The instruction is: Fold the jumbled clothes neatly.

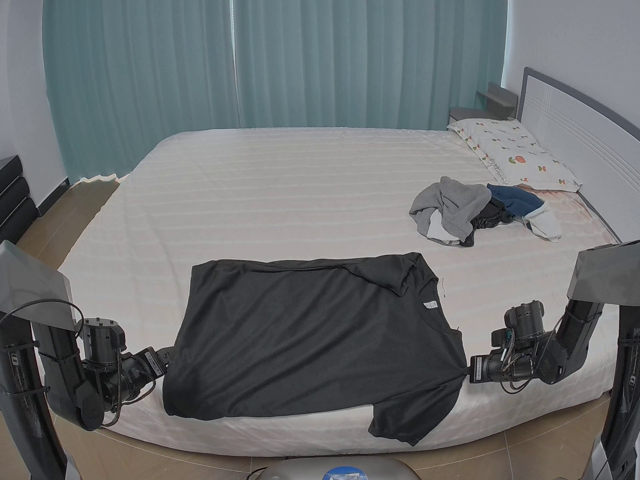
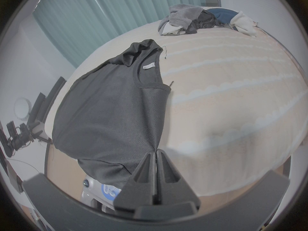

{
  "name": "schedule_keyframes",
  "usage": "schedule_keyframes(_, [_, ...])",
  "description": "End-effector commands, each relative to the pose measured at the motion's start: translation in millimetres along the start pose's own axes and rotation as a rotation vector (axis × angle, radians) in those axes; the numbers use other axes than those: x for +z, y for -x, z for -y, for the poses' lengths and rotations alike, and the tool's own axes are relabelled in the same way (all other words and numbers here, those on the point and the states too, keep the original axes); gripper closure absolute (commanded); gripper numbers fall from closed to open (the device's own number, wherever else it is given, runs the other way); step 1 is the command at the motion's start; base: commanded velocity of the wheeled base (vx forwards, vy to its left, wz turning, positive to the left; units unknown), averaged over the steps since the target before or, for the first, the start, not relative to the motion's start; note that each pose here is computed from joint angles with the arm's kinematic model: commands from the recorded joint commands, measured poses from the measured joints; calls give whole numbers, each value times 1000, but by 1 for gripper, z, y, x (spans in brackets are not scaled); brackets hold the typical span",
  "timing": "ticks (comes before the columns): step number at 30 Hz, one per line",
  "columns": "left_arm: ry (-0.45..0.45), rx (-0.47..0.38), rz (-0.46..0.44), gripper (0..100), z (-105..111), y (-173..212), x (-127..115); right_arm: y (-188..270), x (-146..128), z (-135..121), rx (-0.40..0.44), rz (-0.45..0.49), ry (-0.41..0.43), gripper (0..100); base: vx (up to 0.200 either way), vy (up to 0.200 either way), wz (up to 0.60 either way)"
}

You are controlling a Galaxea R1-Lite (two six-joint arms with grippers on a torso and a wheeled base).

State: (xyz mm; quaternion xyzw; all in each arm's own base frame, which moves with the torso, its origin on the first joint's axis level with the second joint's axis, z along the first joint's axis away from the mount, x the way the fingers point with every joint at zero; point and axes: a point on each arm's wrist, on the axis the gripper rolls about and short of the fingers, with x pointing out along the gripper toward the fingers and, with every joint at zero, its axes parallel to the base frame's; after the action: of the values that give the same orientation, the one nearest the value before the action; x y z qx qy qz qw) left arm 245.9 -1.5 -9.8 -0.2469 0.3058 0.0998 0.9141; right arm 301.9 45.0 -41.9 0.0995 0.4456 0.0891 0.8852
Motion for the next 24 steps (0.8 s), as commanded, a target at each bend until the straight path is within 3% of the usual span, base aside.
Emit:
schedule_keyframes(1, [1,3,-3,0,0,-1,-1,13,3,12,-28,1,23,100,0,0,0])
schedule_keyframes(15, [0,-10,13,0,2,-2,3,9,-3,18,-50,-50,57,100,0,0,0])
schedule_keyframes(16, [1,-11,14,0,2,-2,3,8,-3,18,-48,-47,56,0,0,0,0])
schedule_keyframes(20, [31,-14,32,0,3,-3,6,14,7,14,-26,0,42,0,0,0,0])
schedule_keyframes(24, [151,-37,61,0,6,-6,14,22,23,9,-10,73,-42,0,0,0,0])
